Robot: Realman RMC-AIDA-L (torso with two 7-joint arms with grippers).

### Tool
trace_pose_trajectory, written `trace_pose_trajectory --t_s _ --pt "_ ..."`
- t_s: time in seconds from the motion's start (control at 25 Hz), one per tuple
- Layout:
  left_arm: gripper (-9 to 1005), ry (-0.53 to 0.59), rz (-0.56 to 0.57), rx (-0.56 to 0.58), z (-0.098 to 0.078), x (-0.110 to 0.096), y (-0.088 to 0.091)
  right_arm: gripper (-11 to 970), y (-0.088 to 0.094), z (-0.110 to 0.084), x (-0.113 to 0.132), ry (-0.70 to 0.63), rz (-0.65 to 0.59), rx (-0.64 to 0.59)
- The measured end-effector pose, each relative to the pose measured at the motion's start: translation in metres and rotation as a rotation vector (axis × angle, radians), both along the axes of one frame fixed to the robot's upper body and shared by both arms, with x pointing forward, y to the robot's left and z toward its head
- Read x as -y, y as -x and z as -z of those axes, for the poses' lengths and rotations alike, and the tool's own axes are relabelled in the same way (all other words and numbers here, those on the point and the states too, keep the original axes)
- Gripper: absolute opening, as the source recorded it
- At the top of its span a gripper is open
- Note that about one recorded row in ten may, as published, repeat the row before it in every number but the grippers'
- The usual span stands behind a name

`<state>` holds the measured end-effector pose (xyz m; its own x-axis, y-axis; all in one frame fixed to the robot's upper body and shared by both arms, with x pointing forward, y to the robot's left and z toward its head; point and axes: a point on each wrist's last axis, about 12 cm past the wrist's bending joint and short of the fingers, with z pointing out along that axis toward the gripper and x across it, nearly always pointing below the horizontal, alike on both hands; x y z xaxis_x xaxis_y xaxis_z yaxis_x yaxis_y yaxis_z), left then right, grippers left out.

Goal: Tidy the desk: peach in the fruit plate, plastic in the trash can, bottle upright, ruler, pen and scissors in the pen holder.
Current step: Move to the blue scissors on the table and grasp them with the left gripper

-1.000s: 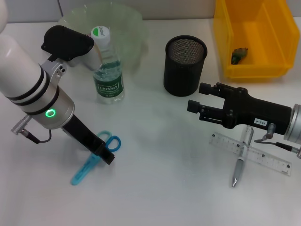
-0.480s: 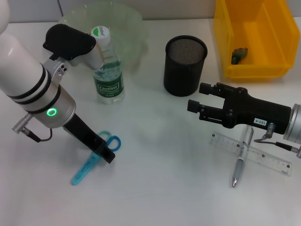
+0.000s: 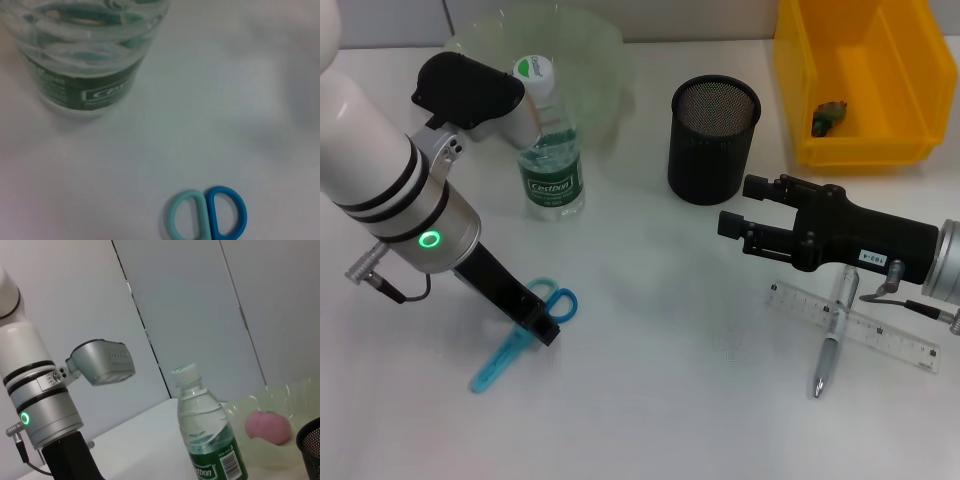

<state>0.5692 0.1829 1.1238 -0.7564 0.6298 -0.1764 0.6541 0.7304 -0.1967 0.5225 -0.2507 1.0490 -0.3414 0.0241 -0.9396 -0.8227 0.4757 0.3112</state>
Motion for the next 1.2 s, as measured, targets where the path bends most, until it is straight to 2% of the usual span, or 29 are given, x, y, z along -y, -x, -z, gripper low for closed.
trace_pose_trajectory --t_s 0.04,0.72,0.96,1.2 --pt "552 -0.001 0.004 -0.001 0.0001 0.0001 0.0001 759 -0.0005 -0.0004 -0.0004 0.0 -0.001 0.001" --pt "559 -0.035 0.015 0.007 0.0011 0.0014 -0.0004 758 -0.0011 -0.0012 -0.0014 -0.003 -0.007 0.003" --pt "480 -0.039 0.016 0.008 0.0009 0.0026 -0.0006 758 -0.0013 -0.0009 -0.0012 -0.001 -0.004 0.002" --pt "480 -0.037 0.019 0.011 -0.0001 0.0037 -0.0013 759 -0.002 -0.0016 -0.0012 -0.005 0.001 0.005"
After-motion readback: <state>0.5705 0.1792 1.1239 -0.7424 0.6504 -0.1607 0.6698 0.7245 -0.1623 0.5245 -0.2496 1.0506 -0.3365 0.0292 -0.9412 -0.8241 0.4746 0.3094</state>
